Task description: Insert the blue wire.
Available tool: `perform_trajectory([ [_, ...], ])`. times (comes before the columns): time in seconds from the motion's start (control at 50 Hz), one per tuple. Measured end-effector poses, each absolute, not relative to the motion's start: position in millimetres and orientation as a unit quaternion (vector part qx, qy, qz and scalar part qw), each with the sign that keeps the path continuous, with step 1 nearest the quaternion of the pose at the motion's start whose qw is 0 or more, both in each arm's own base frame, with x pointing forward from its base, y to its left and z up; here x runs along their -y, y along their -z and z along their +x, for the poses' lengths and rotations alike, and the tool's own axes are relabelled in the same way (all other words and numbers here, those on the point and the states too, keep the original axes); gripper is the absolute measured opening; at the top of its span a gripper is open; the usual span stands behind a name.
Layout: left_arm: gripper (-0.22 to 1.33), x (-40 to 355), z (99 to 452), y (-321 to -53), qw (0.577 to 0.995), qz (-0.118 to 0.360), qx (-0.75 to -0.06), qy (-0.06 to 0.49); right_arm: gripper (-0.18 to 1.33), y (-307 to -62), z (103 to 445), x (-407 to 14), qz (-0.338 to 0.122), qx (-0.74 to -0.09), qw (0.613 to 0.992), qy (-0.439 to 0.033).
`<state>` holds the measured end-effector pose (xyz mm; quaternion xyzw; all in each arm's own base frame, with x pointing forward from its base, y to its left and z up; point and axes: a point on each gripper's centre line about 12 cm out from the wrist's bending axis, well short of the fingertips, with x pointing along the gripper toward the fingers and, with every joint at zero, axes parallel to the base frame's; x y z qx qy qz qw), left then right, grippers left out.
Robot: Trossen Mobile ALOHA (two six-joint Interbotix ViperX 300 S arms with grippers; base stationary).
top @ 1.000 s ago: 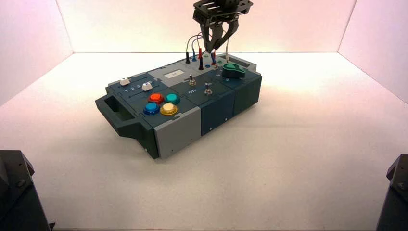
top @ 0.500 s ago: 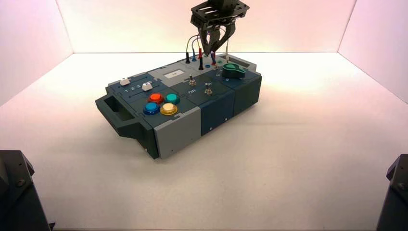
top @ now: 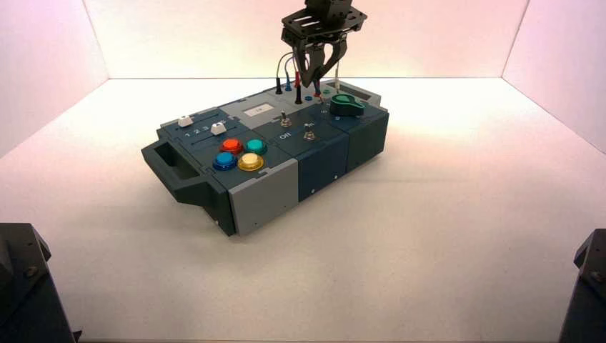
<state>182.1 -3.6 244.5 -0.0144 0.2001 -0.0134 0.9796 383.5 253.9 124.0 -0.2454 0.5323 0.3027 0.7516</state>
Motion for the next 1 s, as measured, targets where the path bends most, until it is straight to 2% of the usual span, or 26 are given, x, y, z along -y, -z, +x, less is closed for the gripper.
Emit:
perform_trajectory([
  [0.52, -0.16, 3.5, 181.4, -245.6, 0.980, -0.014, -0.197, 0.013, 0.71, -119.4, 385.1, -251.9, -0.253, -0.537, 0.747, -0.300],
  [1.0, -0.16, 3.5, 179.1, -248.9, 0.982, -0.013, -0.188, 0.013, 0.61, -118.2, 390.4, -251.4, -0.259, -0.538, 0.745, -0.297],
])
